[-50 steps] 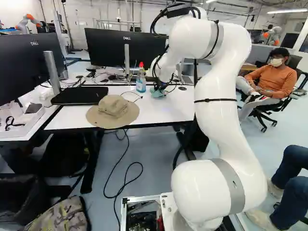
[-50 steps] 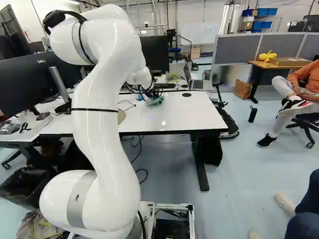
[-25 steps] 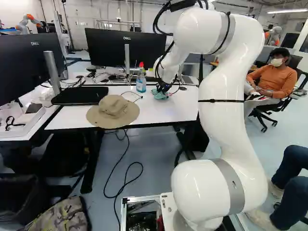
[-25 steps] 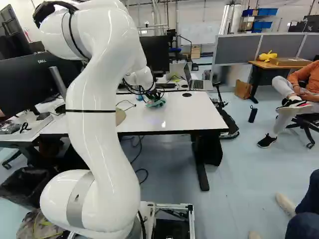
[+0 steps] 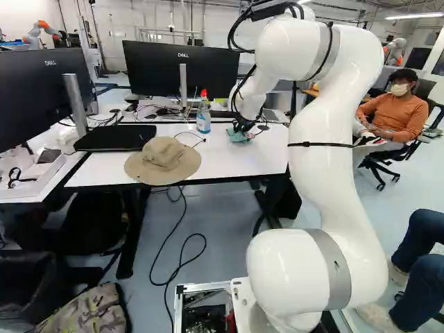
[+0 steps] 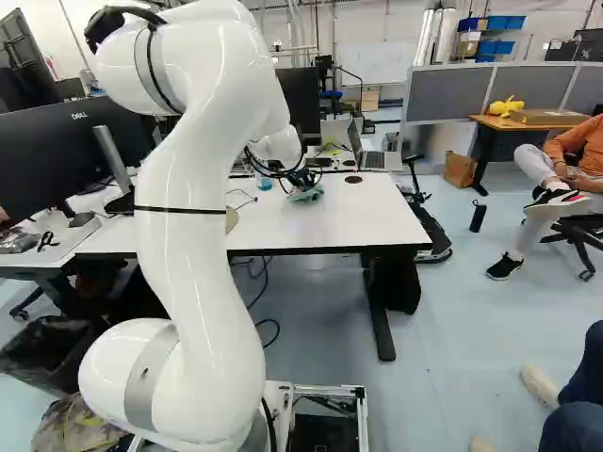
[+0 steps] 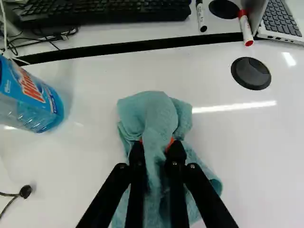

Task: Clean the table with the green towel

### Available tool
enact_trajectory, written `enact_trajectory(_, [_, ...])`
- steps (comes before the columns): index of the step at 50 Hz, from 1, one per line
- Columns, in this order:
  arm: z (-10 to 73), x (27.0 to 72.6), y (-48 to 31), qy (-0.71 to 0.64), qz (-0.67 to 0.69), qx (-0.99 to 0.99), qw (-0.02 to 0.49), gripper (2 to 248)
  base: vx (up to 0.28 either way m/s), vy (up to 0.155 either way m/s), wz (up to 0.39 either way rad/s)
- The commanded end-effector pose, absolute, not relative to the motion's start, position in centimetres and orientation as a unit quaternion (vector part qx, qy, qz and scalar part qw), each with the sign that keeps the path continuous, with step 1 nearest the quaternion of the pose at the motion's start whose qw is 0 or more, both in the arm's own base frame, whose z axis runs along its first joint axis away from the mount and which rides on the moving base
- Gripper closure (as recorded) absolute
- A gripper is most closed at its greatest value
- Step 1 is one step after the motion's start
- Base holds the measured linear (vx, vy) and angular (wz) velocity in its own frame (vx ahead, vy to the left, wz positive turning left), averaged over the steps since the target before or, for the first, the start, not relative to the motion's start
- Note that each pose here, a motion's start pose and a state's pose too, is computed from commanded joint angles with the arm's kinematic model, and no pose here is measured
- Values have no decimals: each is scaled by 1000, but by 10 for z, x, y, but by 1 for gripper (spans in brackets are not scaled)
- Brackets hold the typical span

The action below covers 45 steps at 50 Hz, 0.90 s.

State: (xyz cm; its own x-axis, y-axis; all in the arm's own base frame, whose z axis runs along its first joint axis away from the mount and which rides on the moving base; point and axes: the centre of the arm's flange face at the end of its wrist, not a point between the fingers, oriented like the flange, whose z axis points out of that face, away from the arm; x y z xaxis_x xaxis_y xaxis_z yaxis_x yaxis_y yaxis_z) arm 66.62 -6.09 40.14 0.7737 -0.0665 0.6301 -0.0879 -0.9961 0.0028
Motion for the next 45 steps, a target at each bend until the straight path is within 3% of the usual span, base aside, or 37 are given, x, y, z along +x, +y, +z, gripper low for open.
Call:
enact_trajectory(18, [398, 692, -53, -34, 345, 938, 14, 198, 0, 0, 0])
enact_trajectory(45, [398, 695, -7, -3, 345, 938, 3, 198, 0, 0, 0])
